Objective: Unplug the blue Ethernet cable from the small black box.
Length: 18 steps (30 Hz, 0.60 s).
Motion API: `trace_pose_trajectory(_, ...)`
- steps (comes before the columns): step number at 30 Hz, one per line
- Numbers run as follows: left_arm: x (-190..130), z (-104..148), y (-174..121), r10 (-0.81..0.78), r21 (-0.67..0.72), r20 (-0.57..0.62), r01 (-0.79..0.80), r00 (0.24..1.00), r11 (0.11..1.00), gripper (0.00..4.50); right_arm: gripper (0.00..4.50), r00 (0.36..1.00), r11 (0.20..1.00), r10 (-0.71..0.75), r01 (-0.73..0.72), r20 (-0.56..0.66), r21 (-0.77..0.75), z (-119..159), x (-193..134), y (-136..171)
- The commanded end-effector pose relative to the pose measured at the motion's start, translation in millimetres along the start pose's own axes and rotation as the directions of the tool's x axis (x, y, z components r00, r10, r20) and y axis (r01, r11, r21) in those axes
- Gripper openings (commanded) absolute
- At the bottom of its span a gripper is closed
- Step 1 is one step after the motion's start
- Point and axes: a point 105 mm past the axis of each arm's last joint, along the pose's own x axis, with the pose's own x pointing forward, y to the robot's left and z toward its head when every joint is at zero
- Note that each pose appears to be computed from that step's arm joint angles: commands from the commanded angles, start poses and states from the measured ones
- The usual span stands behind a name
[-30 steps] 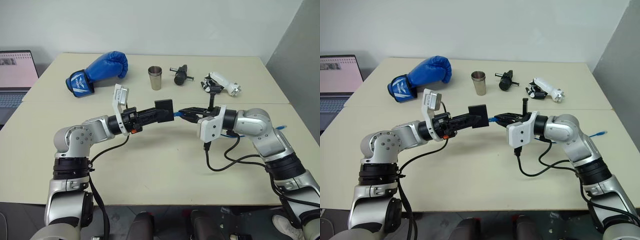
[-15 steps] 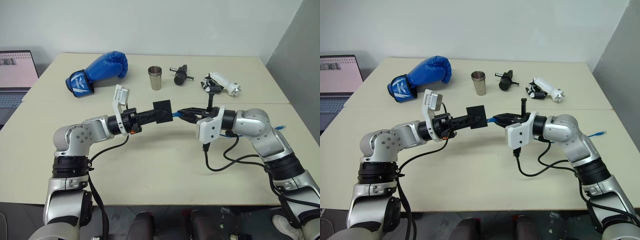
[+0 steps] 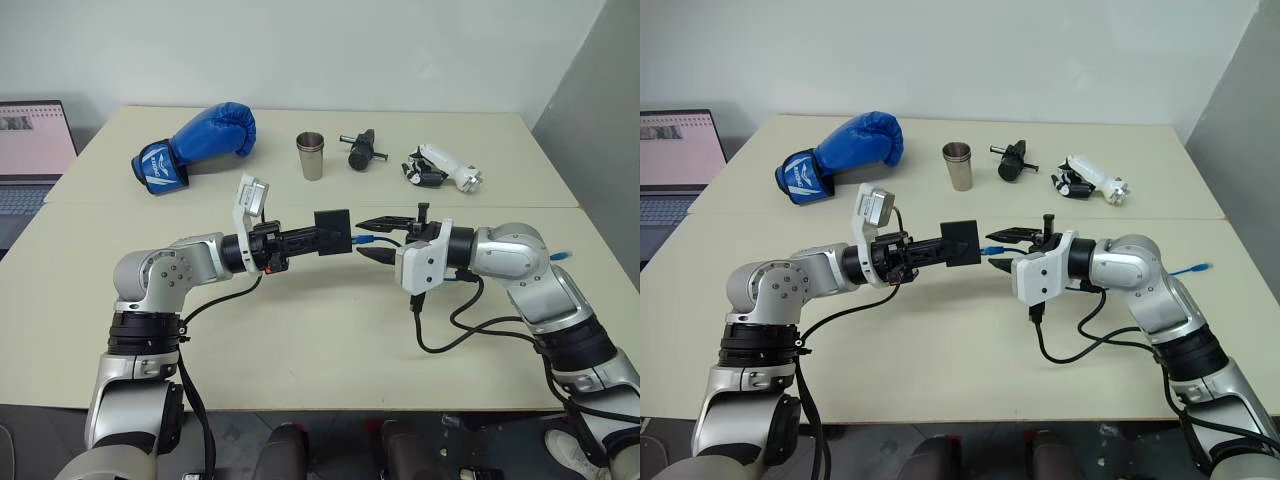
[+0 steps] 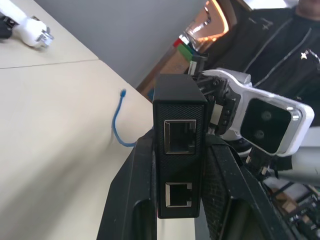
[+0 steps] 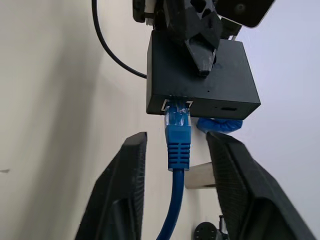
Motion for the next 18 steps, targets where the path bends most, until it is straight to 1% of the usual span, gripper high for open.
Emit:
trace_pose_trajectory(1, -3, 8, -10, -0.038, 0.130, -0.066, 0.046, 0.997, 0.990, 0.78, 2.60, 0.998, 0.962, -0.026, 0.007, 0.064, 0.271, 18, -15, -7)
trace_pose_trajectory(3, -6, 7, -9, -0.046, 0.154, -0.092, 0.060, 0.995, 0.986, 0.78, 2.60, 0.995, 0.888, -0.074, 0.035, 0.065, 0.459, 17, -20, -11)
trace_pose_trajectory(5, -8, 9, -10, -0.061, 0.174, -0.106, 0.079, 0.992, 0.982, 0.78, 2.60, 0.991, 0.758, -0.116, 0.044, 0.068, 0.650, 13, -24, -15)
trace_pose_trajectory(6, -8, 10, -10, -0.066, 0.180, -0.109, 0.085, 0.992, 0.980, 0.78, 2.60, 0.991, 0.714, -0.119, 0.038, 0.068, 0.699, 13, -24, -15)
trace_pose_trajectory(7, -9, 12, -10, -0.074, 0.189, -0.113, 0.094, 0.991, 0.977, 0.78, 2.60, 0.990, 0.616, -0.116, 0.007, 0.082, 0.788, 11, -24, -11)
trace_pose_trajectory(9, -10, 14, -11, -0.083, 0.200, -0.117, 0.105, 0.990, 0.974, 0.78, 2.60, 0.988, 0.491, -0.110, -0.039, 0.107, 0.870, 10, -24, -5)
trace_pose_trajectory(10, -11, 16, -11, -0.087, 0.203, -0.114, 0.109, 0.990, 0.973, 0.78, 2.60, 0.985, 0.413, -0.108, -0.076, 0.131, 0.908, 10, -22, -1)
trace_pose_trajectory(13, -13, 19, -11, -0.096, 0.205, -0.103, 0.116, 0.990, 0.972, 0.78, 2.60, 0.981, 0.317, -0.117, -0.111, 0.155, 0.942, 10, -20, 1)
trace_pose_trajectory(14, -14, 19, -11, -0.096, 0.205, -0.105, 0.116, 0.990, 0.972, 0.78, 2.60, 0.980, 0.297, -0.121, -0.117, 0.159, 0.948, 10, -20, 1)
trace_pose_trajectory(18, -16, 19, -12, -0.103, 0.190, -0.096, 0.120, 0.990, 0.974, 0.78, 2.60, 0.976, 0.262, -0.140, -0.128, 0.169, 0.956, 7, -12, -3)
